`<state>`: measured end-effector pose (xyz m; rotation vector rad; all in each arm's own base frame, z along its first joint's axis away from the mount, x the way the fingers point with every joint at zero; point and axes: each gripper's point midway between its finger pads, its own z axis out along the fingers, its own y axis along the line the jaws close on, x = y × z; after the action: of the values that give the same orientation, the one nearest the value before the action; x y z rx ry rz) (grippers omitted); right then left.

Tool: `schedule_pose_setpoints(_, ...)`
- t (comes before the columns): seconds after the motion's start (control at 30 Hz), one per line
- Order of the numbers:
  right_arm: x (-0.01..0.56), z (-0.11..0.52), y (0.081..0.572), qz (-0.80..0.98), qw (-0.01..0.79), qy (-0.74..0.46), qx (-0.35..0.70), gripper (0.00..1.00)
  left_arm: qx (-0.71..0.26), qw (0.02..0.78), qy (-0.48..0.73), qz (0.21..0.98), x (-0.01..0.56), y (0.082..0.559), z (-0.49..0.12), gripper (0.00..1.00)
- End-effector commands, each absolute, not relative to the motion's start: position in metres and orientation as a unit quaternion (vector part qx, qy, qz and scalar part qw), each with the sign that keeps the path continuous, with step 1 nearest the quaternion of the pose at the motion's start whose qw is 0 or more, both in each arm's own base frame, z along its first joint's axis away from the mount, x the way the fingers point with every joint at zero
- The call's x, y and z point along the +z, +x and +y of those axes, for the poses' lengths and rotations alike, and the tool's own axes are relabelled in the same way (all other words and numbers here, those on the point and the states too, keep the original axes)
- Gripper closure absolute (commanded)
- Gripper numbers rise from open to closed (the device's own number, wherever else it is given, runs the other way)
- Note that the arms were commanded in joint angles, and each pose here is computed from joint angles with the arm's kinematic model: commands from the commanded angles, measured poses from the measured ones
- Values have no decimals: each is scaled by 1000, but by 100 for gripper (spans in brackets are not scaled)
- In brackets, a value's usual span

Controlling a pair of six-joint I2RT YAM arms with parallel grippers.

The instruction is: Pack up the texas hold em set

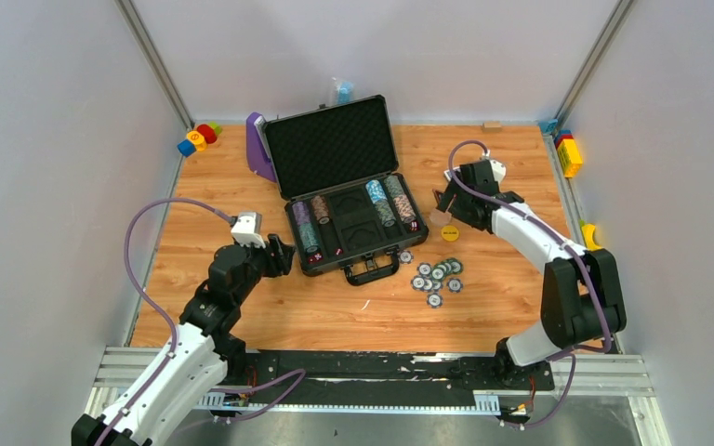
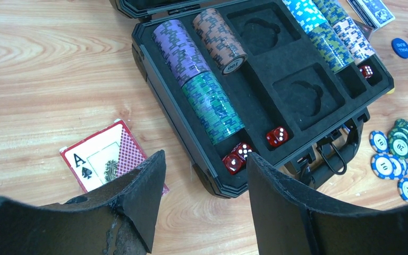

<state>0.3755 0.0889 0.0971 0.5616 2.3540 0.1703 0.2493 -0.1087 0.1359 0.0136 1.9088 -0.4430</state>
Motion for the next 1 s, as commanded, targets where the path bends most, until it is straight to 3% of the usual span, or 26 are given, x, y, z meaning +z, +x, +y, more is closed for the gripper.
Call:
schedule_pose_setpoints(0.0,96,93,379,915,344,203,64,26,-192,579,2,792,148,254,-109,34)
schedule_pose_setpoints(0.23,55,86,368,946,275,172,-6,28,-193,578,1,793,148,254,-108,34)
schedule_pose_setpoints(0.43,42,83,364,958,250,140,-21,16,-194,579,-1,792,149,253,-108,33)
schedule_pose_setpoints(0.67,28,83,367,966,225,126,-12,25,-195,578,-2,792,148,252,-108,32)
schedule_pose_setpoints(0.97,10,85,368,973,197,117,-18,27,-192,578,-6,793,148,252,-106,31)
